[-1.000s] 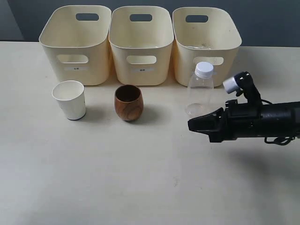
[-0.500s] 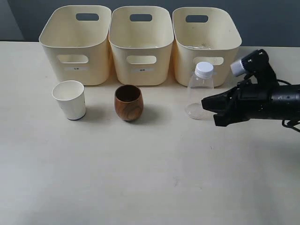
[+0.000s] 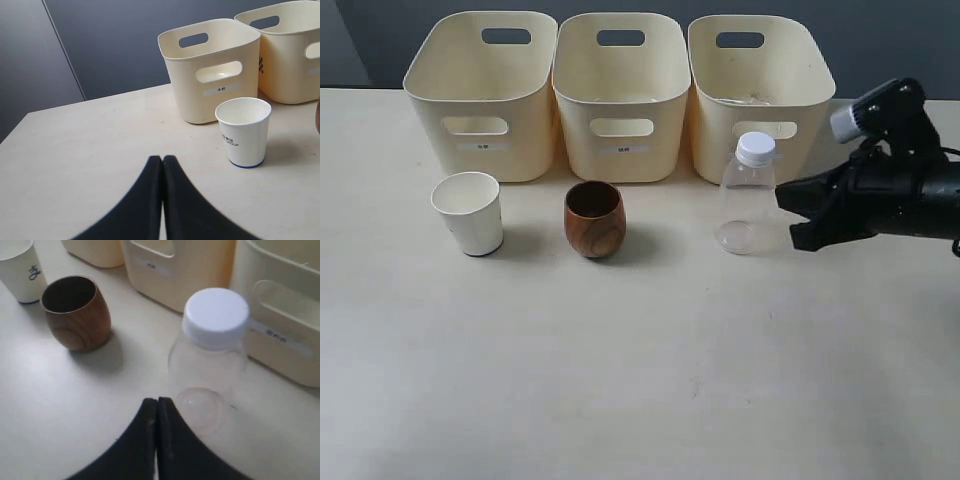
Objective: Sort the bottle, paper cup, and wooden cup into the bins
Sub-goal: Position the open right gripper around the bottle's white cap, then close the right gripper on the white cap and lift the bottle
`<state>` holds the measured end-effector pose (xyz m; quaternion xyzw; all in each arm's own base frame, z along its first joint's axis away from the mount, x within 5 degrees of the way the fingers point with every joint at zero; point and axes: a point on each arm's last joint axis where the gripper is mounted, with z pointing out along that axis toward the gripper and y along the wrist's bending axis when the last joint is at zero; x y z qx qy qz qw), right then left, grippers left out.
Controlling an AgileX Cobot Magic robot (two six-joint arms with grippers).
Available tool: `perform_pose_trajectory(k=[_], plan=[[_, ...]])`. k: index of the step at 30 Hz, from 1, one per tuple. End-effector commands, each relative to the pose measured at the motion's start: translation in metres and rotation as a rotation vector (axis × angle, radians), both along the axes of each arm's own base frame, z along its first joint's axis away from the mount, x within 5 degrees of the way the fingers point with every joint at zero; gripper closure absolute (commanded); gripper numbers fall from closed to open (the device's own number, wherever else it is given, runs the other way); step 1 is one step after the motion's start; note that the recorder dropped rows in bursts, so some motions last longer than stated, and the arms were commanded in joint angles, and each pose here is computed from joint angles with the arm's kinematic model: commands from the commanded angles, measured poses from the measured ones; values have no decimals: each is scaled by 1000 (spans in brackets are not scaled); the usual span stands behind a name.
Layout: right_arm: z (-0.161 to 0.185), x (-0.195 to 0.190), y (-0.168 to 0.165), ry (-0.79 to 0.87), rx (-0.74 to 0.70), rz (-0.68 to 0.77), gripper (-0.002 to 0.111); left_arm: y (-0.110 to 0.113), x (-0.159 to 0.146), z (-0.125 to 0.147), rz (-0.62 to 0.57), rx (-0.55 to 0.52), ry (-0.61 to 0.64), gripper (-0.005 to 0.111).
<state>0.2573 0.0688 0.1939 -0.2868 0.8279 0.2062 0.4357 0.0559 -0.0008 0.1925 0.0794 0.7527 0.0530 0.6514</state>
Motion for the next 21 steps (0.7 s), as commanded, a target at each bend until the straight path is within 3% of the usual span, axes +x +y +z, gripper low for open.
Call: perform_pose_trajectory(k=[1,15,17,21], plan=[[19,-2,-4,-40,21,-66,109,0,0,0,-3,-2,-9,107],[36,-4,5,-57,147,-1,106,0,0,0,-3,-2,-9,107],[37,-5,6,-70,145,17,97,0,0,0,-3,-2,-9,107],[36,-3,4,-68,127,-2,55,0,0,0,-3,-2,-9,107]])
